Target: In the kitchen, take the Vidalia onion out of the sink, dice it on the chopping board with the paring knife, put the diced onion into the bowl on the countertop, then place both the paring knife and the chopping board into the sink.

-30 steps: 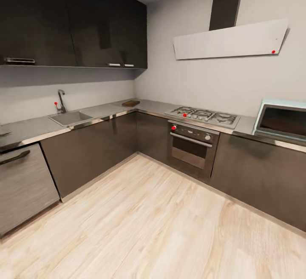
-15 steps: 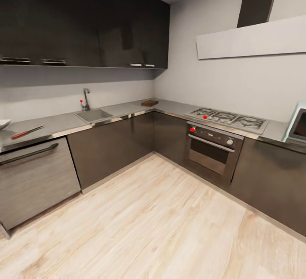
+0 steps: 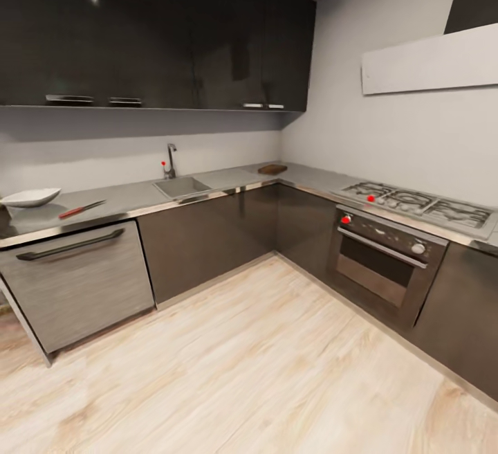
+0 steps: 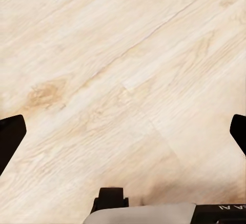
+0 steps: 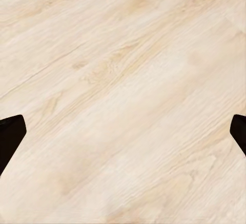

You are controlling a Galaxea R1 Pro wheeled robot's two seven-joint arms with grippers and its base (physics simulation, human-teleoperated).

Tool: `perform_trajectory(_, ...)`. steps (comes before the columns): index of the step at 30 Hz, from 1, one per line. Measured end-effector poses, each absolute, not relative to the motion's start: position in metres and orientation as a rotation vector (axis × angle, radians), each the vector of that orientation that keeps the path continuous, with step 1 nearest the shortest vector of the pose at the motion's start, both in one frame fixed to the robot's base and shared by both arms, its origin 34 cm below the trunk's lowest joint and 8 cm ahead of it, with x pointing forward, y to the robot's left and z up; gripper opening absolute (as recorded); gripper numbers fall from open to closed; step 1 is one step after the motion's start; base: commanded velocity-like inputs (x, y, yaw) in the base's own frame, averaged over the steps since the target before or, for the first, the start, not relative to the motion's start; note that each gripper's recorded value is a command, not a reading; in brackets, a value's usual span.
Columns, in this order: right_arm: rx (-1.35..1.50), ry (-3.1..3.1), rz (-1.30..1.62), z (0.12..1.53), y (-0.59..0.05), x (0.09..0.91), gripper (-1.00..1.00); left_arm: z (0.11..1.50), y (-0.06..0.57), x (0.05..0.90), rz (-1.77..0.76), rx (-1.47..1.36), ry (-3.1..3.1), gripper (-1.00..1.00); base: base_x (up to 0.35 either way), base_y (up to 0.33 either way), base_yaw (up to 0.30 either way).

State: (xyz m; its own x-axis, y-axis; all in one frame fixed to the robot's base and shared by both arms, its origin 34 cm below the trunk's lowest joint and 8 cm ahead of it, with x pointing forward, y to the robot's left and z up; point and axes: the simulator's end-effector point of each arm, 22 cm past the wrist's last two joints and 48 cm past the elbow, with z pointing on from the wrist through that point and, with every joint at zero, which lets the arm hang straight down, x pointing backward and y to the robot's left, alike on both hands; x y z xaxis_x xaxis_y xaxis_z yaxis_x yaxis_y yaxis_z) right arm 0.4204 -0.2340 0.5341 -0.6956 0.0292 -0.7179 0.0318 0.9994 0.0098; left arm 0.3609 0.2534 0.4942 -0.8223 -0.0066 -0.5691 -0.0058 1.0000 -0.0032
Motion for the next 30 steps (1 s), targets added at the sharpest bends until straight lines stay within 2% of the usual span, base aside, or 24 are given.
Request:
perform_trajectory(13, 0.039, 2.339, -0.006, 0.5343, -0.2353, 0.4208, 1.0, 0.4942, 0.253, 0.3609, -0.003, -0.007, 2.536, 1.0, 0.211, -0.16, 0.025)
perform_trajectory(24, 0.036, 2.339, -0.005, 0.5343, -0.2354, 0.421, 1.0, 0.4937, 0.253, 0.3604, -0.003, -0.007, 2.538, 1.0, 0.078, -0.049, -0.202)
perform_trajectory(30, 0.036, 2.339, -0.005, 0.5343, -0.2354, 0.421, 1.0, 0.4937, 0.2531, 0.3604, -0.002, -0.008, 2.538, 1.0, 0.003, -0.001, -0.064)
